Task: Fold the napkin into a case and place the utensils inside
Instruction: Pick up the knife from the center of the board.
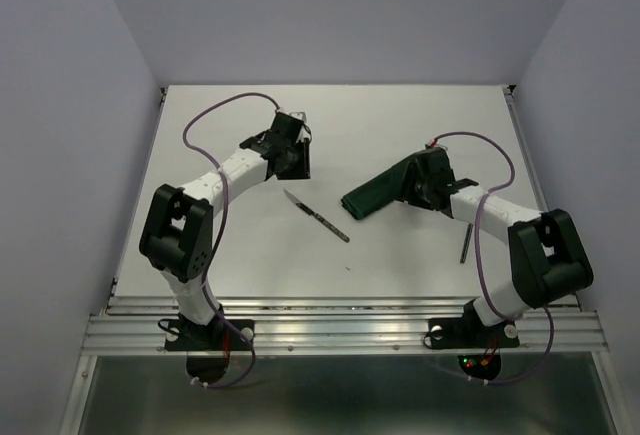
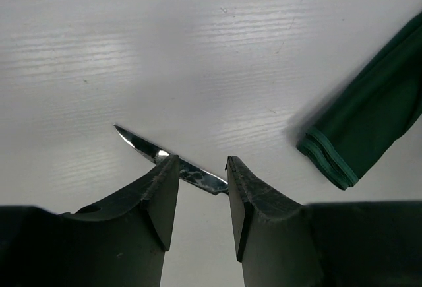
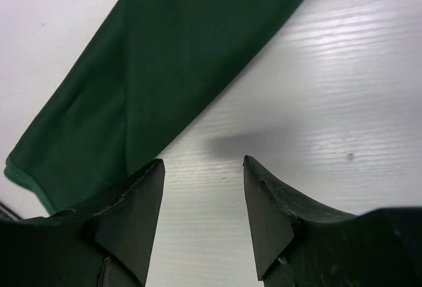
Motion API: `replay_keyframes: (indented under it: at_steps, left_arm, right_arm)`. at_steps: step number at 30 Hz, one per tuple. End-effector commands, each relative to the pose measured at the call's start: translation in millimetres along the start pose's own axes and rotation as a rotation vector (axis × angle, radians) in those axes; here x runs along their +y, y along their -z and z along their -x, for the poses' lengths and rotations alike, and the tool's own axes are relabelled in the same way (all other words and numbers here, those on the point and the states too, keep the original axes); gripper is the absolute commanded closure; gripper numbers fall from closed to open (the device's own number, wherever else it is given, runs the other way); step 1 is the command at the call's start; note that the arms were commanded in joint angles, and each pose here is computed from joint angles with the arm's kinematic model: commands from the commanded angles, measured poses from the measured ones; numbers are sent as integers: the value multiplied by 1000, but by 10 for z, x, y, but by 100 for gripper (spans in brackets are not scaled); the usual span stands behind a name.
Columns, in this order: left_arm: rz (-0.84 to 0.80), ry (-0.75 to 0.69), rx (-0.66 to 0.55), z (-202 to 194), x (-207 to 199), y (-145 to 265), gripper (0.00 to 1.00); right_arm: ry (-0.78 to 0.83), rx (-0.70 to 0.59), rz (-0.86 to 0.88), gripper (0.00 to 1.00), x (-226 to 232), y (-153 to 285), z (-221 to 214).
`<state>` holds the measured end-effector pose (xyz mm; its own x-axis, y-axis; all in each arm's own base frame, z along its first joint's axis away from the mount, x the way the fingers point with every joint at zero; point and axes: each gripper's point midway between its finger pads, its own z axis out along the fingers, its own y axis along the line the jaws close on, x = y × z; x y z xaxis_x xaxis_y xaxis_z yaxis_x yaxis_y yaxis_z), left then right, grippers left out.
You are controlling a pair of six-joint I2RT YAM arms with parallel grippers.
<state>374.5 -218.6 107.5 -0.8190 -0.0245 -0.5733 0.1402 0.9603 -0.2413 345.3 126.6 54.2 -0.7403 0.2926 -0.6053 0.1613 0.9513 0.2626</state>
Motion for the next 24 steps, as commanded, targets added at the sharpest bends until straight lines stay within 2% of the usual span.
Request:
replay_keyframes:
  at_steps: [1,8,13,18,19,24]
  left_arm:
    - [-6,0,-3,27,-2,-46,54]
    - [33,28,54,-63,142,-478,55]
    - [48,40,116,-281,227,-634,55]
    - [57,61,161,-599,329,-563,55]
    - [65,72,189,-761,389,-552,55]
    - [39,92,199,-981,401,-352,55]
  right_arm:
    - [-9,-40,-54,43,-250,-14,176]
    - [-22,19,-142,44,-559,-259,158]
    - [-22,28,-136,45,-492,-399,242]
    - [-8,10,-115,45,-364,-535,455]
    - [6,29,-113,45,-357,-603,436]
    - [15,-3,-97,46,-199,-789,744]
